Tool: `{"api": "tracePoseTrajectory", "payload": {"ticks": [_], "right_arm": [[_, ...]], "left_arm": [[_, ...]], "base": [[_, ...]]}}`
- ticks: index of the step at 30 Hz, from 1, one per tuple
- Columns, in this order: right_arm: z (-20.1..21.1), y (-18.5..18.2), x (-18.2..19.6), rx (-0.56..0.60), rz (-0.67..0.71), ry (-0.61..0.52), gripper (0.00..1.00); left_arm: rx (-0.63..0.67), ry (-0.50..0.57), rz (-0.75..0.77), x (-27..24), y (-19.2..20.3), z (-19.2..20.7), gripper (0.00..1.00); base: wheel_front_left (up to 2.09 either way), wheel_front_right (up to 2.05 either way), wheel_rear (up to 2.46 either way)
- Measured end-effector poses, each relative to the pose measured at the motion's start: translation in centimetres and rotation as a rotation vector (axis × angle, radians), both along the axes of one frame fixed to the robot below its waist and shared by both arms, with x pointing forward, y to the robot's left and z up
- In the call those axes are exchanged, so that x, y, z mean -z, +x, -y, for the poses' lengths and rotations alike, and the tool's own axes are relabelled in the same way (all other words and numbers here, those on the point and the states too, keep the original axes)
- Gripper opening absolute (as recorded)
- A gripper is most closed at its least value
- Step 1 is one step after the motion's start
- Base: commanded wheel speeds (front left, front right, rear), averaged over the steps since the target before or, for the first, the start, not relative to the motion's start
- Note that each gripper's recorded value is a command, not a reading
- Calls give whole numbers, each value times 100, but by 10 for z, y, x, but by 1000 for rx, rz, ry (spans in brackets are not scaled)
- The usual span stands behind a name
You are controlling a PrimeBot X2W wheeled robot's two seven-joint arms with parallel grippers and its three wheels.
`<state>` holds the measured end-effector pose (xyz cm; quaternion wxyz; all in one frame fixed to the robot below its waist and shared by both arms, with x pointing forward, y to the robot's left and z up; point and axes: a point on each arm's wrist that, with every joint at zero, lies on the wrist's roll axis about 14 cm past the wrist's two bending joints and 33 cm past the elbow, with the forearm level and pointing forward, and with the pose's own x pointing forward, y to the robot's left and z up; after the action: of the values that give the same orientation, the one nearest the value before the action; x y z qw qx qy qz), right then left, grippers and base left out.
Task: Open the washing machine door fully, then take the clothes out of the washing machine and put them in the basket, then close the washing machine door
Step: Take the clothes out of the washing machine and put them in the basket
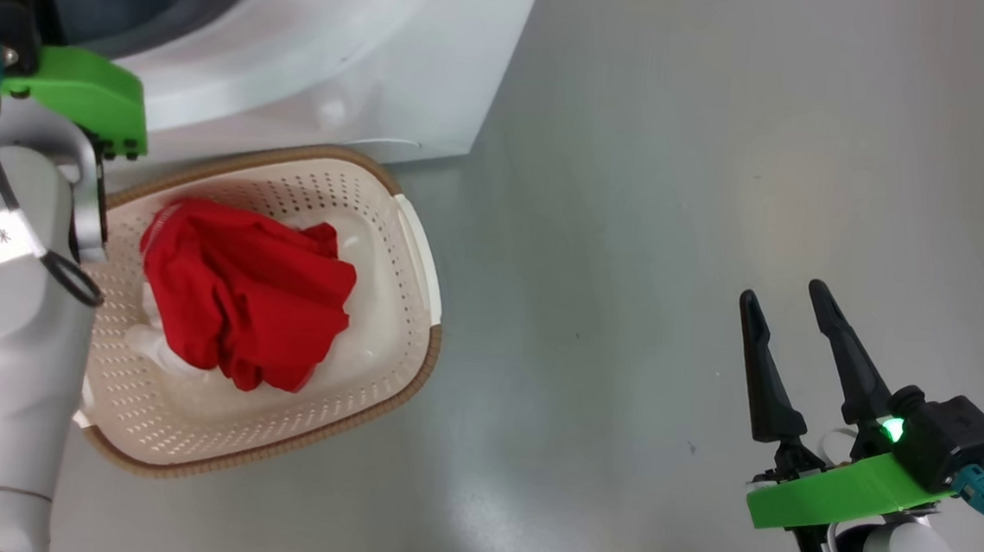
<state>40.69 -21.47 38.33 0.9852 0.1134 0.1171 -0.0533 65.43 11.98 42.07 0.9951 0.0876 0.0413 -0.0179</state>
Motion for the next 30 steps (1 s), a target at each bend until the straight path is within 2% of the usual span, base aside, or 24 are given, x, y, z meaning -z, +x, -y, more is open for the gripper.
{"api": "tracePoseTrajectory", "payload": {"ticks": [6,13,22,30], "right_arm": [[-6,1,-7,-16,19,4,100],[-9,2,-13,-28,35,0,100],[-12,5,-19,-42,55,-9,100],[-14,7,-22,-48,67,-6,100]], "left_arm": [[-22,-57,71,-39,2,-6,0],[-33,-153,48,-44,1,-27,0],[-21,-198,109,-72,0,-43,0],[-23,-245,107,-73,-8,-52,0]], "base": [[0,0,0],[0,0,0],[0,0,0],[0,0,0]]}}
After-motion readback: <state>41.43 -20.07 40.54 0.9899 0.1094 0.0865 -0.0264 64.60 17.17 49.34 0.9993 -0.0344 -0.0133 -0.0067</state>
